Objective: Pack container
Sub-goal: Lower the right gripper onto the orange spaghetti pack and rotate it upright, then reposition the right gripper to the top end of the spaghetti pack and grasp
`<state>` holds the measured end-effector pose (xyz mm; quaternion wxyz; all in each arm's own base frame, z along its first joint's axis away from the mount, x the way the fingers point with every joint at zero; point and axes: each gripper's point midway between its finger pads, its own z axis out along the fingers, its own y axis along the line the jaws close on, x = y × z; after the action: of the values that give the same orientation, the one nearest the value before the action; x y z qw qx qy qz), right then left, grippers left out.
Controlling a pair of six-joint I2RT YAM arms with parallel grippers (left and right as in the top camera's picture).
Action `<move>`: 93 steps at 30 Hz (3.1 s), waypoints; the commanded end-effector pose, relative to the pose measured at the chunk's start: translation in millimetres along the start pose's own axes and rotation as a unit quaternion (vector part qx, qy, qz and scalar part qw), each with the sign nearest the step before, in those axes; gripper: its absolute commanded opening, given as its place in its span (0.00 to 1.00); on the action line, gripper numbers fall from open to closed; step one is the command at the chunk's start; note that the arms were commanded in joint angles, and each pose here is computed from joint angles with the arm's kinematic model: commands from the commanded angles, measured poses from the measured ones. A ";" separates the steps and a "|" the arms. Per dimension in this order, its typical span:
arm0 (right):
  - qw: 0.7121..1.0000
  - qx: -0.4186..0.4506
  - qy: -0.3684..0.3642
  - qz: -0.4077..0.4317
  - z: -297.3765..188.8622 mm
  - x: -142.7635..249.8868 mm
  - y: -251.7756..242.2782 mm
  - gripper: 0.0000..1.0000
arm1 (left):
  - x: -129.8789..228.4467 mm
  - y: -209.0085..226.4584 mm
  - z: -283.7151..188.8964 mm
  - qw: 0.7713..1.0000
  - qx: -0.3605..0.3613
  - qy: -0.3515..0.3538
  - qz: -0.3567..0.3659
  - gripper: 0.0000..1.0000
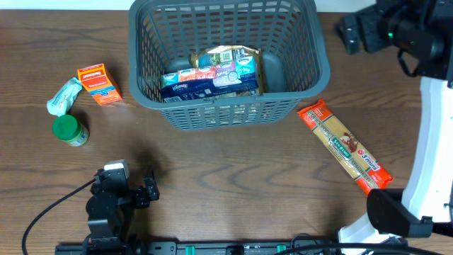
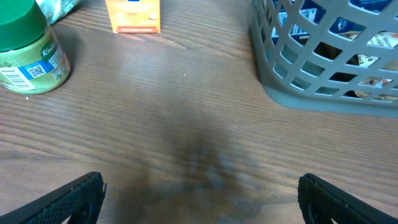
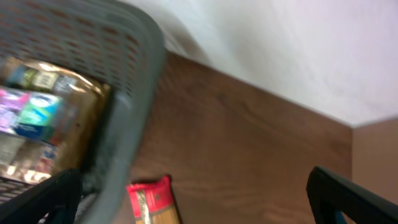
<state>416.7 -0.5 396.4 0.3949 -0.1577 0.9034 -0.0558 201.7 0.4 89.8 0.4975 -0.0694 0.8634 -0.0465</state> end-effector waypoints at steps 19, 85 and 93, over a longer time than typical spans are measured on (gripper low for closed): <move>0.993 -0.032 0.062 0.097 74.5 173.5 -14.0 0.99 | 1.8 0.6 1.5 1.000 0.000 0.000 0.005 0.99; 0.948 0.060 0.134 0.281 185.7 354.2 29.7 0.01 | 1.8 0.6 1.5 1.000 0.000 0.000 0.005 0.99; 0.951 0.048 0.097 0.291 170.8 288.9 4.6 0.01 | 1.8 0.6 1.5 1.000 0.000 0.000 0.005 0.99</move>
<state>324.3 -86.1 39.0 0.2626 0.1340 0.9555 -0.0092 201.7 0.4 89.8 0.4975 -0.0694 0.8634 -0.0465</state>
